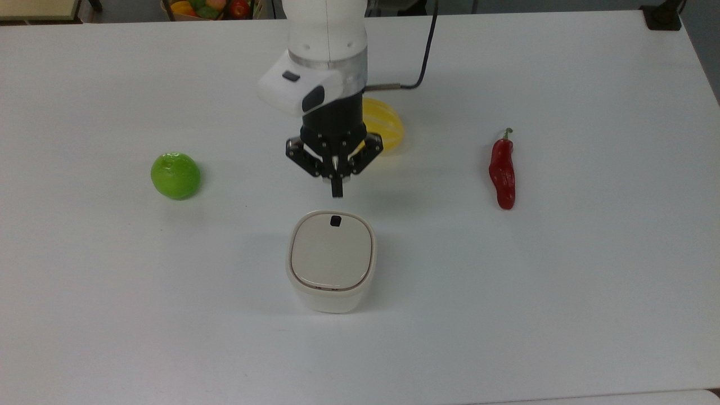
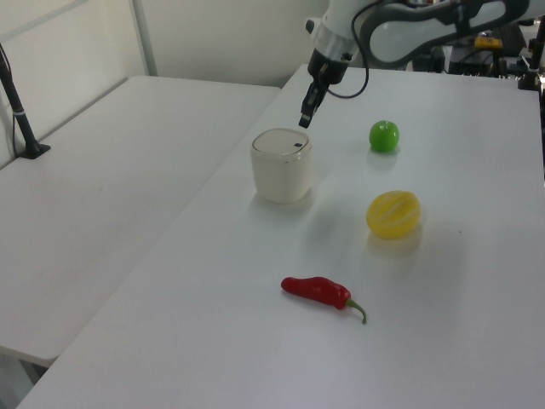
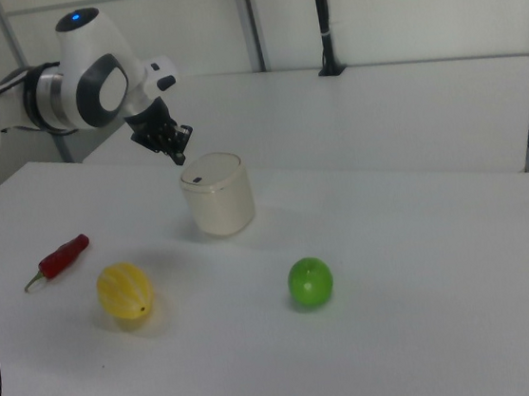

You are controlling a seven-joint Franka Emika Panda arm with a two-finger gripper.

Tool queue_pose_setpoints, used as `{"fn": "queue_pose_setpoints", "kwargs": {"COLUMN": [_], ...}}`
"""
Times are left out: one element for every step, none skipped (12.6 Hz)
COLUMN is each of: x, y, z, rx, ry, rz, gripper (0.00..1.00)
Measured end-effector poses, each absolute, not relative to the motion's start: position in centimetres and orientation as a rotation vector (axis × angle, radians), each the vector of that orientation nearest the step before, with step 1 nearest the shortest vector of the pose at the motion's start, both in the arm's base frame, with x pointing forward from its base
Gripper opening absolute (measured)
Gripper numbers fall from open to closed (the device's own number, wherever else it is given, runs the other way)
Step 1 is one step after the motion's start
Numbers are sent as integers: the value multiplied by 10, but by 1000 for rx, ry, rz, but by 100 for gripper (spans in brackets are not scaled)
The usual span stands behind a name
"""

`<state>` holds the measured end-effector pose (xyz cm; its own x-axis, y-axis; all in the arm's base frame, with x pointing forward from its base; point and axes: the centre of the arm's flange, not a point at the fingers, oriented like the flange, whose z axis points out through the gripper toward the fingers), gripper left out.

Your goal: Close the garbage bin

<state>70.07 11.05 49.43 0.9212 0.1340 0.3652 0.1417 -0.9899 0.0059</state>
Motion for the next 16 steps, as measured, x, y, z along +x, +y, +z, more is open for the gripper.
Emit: {"fn": "queue_pose_setpoints", "kwargs": {"x": [691, 681, 673, 661, 652, 641, 628, 617, 604, 593, 583, 578, 573, 571, 569, 568], "y": [107, 103, 99, 93, 89, 83, 76, 69, 63, 58, 50, 41, 30, 25, 20, 15], "z": [508, 519, 525, 534, 539, 546, 554, 561, 565, 570, 576, 582, 588, 592, 594, 598], "rx": [-3074, -3092, -3105, -3124, -3138, -3152, -3166, -3177, -3185, -3188, -3190, -3190, -3190, -3190, -3190, -3190], "ry": [-216, -210, -205, -195, -189, -180, -169, -159, -148, -139, -120, -98, -69, -54, -42, -28], "rz": [-520, -452, -394, -296, -226, -143, -67, -23, 18, 36, 31, 20, 7, -2, -9, -17], "gripper": [0, 0, 0, 0, 0, 0, 0, 2, 2, 3, 6, 8, 21, 33, 43, 56]}}
